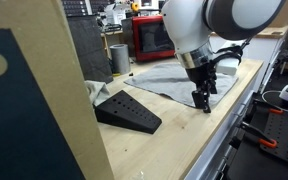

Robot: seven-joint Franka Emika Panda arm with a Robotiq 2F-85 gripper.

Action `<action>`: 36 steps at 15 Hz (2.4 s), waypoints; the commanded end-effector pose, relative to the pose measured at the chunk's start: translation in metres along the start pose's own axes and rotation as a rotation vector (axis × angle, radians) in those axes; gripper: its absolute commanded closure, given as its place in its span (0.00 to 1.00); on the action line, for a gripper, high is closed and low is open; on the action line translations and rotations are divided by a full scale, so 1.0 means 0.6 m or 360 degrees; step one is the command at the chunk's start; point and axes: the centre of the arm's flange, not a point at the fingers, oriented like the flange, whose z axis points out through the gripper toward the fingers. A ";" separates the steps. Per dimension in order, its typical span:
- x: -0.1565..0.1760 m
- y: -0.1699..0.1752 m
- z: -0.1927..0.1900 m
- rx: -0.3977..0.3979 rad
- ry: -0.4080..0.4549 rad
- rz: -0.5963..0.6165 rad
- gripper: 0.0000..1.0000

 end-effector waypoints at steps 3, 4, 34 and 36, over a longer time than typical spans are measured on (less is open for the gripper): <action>-0.006 -0.009 0.013 -0.0079 0.0059 -0.0114 0.42; -0.011 -0.008 0.013 -0.0090 0.0063 -0.0125 0.49; 0.060 0.231 -0.193 -0.0789 -0.0641 -0.1103 0.98; 0.077 0.223 -0.203 -0.0867 -0.0666 -0.1215 0.98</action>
